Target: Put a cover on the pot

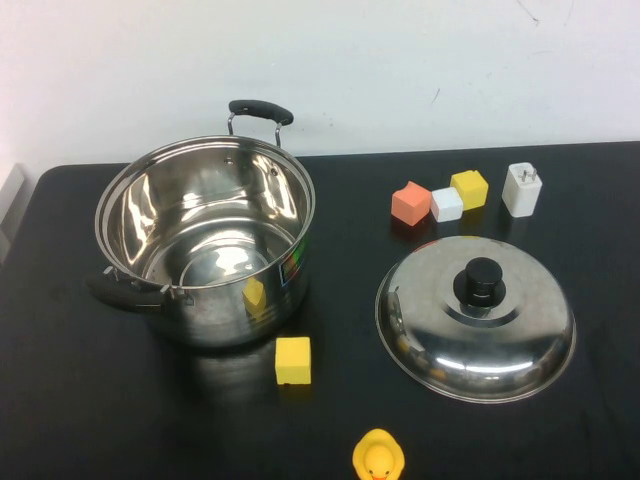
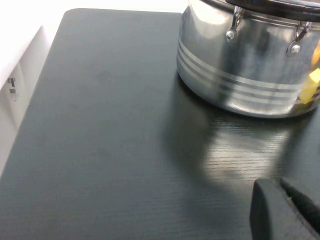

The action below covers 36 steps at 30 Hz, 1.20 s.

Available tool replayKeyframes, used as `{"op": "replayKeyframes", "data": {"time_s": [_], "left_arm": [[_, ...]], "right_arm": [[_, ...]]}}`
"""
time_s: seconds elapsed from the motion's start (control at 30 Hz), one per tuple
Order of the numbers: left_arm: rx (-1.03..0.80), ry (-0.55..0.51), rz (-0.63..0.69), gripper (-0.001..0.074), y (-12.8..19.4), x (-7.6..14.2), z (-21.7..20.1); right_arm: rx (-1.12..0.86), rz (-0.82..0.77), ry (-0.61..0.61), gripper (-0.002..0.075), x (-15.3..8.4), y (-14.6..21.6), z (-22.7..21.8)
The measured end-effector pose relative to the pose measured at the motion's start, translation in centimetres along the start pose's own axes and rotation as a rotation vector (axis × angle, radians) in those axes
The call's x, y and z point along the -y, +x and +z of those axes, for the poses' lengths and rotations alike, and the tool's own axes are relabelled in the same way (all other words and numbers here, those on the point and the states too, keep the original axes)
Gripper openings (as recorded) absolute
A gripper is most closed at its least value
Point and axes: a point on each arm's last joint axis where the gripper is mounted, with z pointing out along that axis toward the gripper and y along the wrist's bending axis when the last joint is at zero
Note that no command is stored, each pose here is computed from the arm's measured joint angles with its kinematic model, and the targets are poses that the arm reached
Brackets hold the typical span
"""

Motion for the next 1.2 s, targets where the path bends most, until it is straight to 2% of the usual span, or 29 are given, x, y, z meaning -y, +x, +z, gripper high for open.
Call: {"op": "replayKeyframes", "data": {"time_s": [0.1,0.27,0.37,0.6,0.77,1.0,1.2], "left_arm": [[0.000,0.000,0.000,-0.0003,0.0,0.0,0.0],[0.000,0.000,0.000,-0.0002,0.0,0.0,0.0],[0.000,0.000,0.000,-0.0002,0.0,0.0,0.0],[0.000,0.000,0.000,-0.0002,0.0,0.0,0.0],[0.000,0.000,0.000,-0.0002,0.0,0.0,0.0],[0.000,0.000,0.000,-0.0002,0.0,0.0,0.0],[0.000,0.000,0.000,-0.0002,0.0,0.0,0.0]], "right_arm": [[0.008,0.143,-0.038,-0.0002,-0.3,-0.1,0.0],[0.028,0.769,-0.189,-0.0002,-1.5,-0.7,-0.1],[0.050,0.912,-0.225,-0.0002,-1.6,-1.1,-0.1],[0.075,0.793,-0.218,-0.0002,-1.5,-1.2,-0.1],[0.085,0.652,-0.230,-0.0002,-1.7,-1.5,-0.3],[0.210,0.252,-0.264,-0.0002,-1.3,-7.4,-3.4],[0.116,-0.018,-0.311,-0.0002,-1.4,-11.6,-2.4]]}}
